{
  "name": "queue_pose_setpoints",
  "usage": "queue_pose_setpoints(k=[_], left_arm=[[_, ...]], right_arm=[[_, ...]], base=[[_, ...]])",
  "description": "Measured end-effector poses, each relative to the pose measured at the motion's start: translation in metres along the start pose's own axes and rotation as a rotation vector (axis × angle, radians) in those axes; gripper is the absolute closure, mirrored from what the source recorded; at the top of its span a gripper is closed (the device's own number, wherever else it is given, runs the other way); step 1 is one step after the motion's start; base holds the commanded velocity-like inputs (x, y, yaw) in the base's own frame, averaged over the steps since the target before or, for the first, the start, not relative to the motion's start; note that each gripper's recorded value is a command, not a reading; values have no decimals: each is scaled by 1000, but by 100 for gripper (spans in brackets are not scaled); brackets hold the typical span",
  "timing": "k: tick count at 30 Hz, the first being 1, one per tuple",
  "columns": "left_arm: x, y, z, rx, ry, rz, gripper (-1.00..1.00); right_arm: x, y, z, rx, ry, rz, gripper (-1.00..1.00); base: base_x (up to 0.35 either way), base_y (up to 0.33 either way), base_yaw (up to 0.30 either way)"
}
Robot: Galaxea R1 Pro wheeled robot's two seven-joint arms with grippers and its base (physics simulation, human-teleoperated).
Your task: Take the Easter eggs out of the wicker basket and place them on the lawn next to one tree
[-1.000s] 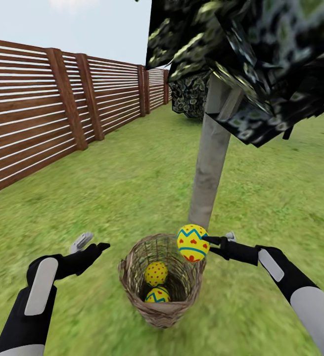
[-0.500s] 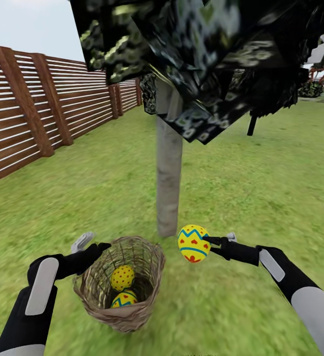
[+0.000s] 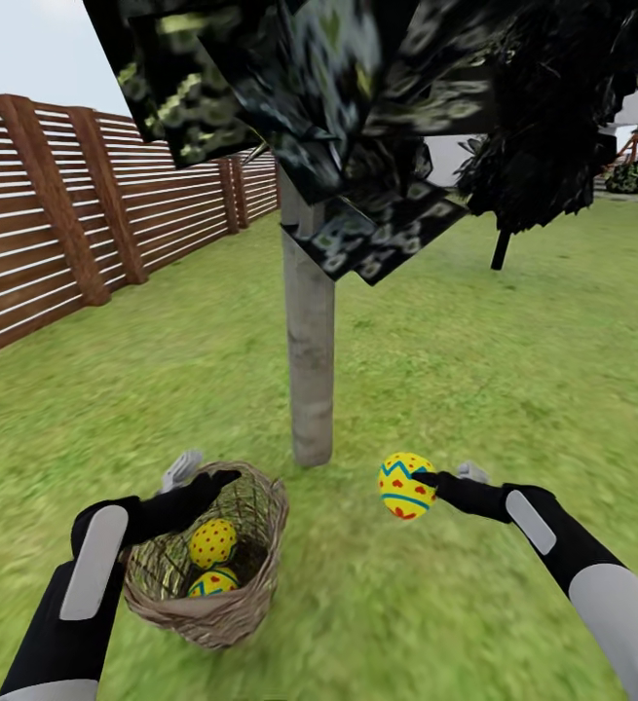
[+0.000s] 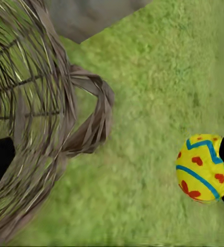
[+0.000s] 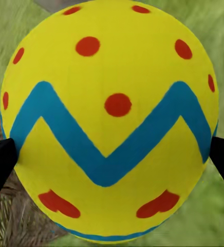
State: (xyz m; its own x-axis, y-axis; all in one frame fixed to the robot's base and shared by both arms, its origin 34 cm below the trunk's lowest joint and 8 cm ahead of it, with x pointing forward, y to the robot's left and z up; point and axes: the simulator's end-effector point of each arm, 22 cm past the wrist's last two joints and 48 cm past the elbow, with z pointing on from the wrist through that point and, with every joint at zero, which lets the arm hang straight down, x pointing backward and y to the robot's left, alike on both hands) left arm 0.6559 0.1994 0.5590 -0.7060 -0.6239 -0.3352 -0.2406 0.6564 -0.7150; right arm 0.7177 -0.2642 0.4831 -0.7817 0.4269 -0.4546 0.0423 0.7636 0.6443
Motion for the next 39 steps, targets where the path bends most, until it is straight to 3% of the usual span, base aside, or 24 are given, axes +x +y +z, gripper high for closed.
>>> queue_pose_setpoints(k=[4, 7, 9, 13, 14, 16, 19, 22, 24, 26, 29, 33, 39], left_arm=[[2, -28, -2, 128, 11, -11, -100], [3, -63, -9, 287, 16, -28, -100], [6, -81, -14, 397, 31, -52, -100], [49, -123, -13, 610, 157, -62, -100], [54, -129, -14, 636, 169, -60, -100], [58, -135, -16, 661, 180, -61, -100], [70, -146, -17, 691, 209, -47, -100], [78, -164, -25, 769, 228, -48, -100], [94, -174, -25, 787, 265, -30, -100], [114, -186, -22, 799, 301, -4, -100], [144, -207, -19, 827, 331, 44, -100], [152, -216, -15, 840, 309, 63, -100], [160, -218, -14, 844, 323, 70, -100]], right_arm=[[-5, -11, 0, 55, -25, -14, 100], [-5, -21, 4, 125, -38, -22, 100], [2, -23, 11, 175, -29, -65, 100], [13, -10, 35, 245, -51, -207, 100], [16, -5, 40, 263, -54, -234, 100], [25, 1, 51, 314, -57, -308, 100], [40, 5, 62, 386, -31, -464, 100], [28, 7, 62, 421, -73, -607, 100], [21, 6, 60, 461, -101, -652, 100], [26, 11, 64, 505, -116, -646, 100], [31, -3, 60, 599, -119, -637, 100], [64, 3, 74, 591, -63, -624, 100], [110, -6, 84, 592, 36, -614, 100]], base=[[24, -311, 291], [115, -231, 291], [37, -54, 292], [5, -7, 150], [1, -1, 20], [0, 0, 5], [6, -64, 1], [105, -252, 87], [162, -270, 256], [198, -253, 283], [202, -214, 283], [37, -36, 271], [1, -1, 263]])
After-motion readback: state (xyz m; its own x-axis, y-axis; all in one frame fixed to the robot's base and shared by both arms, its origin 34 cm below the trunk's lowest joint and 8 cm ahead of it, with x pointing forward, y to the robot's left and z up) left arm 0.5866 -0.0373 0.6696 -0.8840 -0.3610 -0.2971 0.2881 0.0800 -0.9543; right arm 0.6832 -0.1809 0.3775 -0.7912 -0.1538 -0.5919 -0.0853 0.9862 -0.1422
